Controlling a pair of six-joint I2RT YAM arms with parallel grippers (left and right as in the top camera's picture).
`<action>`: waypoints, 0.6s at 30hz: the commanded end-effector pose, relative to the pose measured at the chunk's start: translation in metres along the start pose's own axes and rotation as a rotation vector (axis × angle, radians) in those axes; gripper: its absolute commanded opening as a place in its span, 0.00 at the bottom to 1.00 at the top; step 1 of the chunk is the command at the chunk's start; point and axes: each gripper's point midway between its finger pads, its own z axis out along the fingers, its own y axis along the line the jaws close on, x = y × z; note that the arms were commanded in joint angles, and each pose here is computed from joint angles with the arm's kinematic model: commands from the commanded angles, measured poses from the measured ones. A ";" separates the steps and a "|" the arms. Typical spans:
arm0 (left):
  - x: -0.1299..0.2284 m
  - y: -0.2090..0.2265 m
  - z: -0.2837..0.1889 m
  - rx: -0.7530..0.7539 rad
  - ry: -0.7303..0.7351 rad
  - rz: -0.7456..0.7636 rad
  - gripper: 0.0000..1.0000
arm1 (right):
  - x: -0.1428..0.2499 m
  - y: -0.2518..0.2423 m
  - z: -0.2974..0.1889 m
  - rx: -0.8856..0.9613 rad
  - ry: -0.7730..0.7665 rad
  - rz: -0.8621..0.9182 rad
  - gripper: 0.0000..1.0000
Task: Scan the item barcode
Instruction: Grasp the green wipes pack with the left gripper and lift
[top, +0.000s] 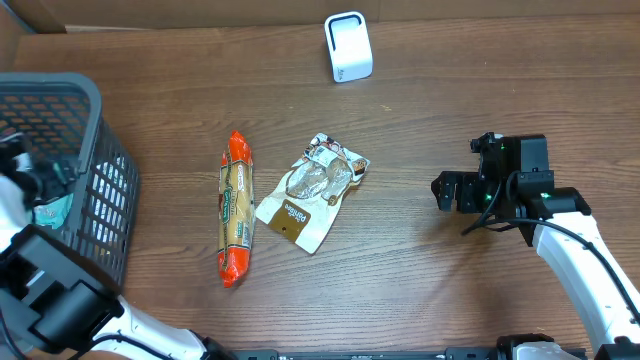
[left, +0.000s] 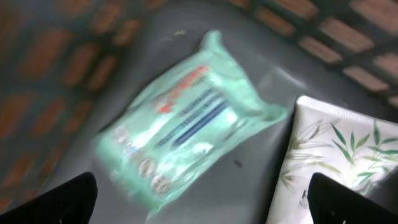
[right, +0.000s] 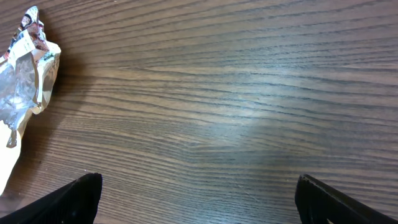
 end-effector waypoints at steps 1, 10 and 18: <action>0.005 -0.001 0.014 -0.060 0.010 0.179 0.99 | -0.009 0.005 -0.003 -0.014 -0.022 -0.011 1.00; -0.014 0.003 0.025 -0.096 -0.107 0.323 1.00 | -0.009 0.005 -0.003 -0.014 -0.022 -0.011 1.00; -0.002 -0.002 0.055 -0.064 -0.064 0.386 0.99 | -0.009 0.005 -0.003 -0.014 -0.022 -0.011 1.00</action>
